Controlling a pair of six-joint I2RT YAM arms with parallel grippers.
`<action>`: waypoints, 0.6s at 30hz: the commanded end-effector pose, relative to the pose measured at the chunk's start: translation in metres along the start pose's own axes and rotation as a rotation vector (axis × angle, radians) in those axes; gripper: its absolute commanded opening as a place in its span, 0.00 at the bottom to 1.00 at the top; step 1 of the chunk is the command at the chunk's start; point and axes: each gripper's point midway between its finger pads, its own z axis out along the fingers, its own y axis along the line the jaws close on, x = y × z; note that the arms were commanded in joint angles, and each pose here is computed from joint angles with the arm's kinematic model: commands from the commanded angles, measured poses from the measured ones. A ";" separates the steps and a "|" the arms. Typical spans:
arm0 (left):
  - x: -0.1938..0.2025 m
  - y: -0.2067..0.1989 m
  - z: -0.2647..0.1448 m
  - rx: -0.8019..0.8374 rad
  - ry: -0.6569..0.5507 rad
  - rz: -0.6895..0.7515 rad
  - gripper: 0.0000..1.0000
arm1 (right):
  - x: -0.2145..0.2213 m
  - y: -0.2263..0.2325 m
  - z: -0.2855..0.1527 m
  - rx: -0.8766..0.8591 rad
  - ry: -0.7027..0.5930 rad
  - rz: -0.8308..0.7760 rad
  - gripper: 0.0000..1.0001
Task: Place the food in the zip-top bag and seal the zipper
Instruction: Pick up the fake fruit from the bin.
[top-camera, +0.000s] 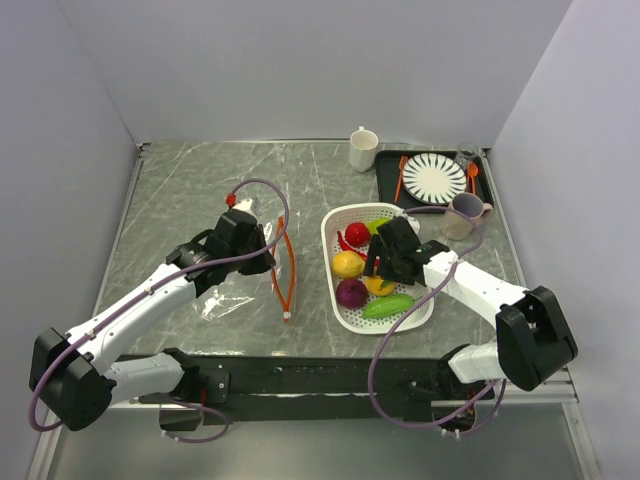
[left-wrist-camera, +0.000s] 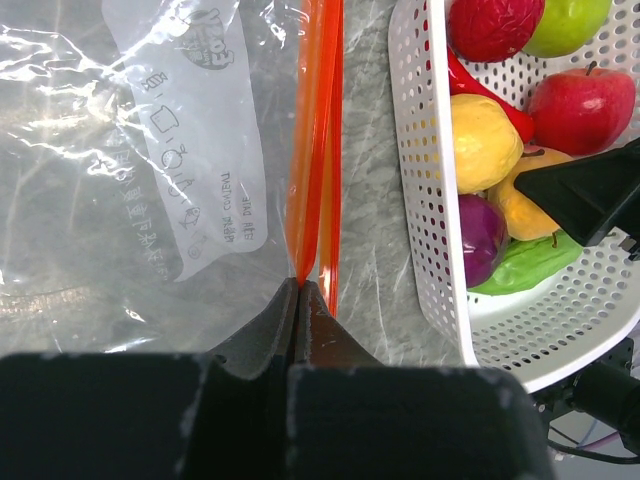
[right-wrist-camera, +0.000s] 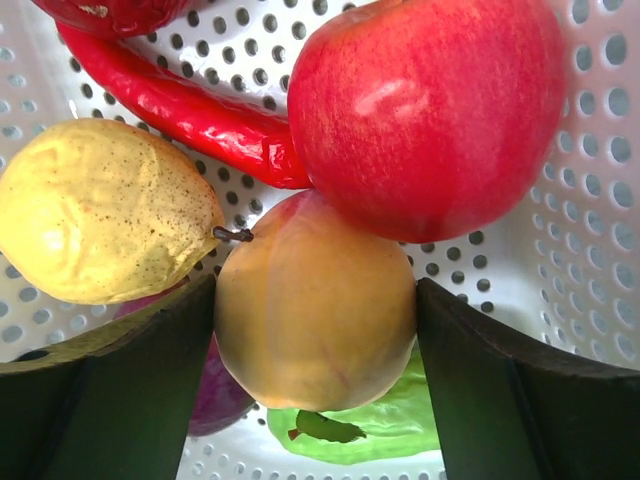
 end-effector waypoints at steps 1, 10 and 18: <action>-0.010 -0.006 -0.005 0.033 -0.037 0.009 0.01 | 0.001 -0.002 0.003 0.001 -0.004 0.009 0.72; -0.006 -0.005 -0.002 0.026 -0.025 0.004 0.01 | -0.015 0.003 -0.017 -0.042 -0.081 0.024 0.50; -0.007 -0.007 -0.003 0.032 -0.022 0.004 0.01 | -0.039 0.027 -0.055 -0.192 -0.174 0.049 0.47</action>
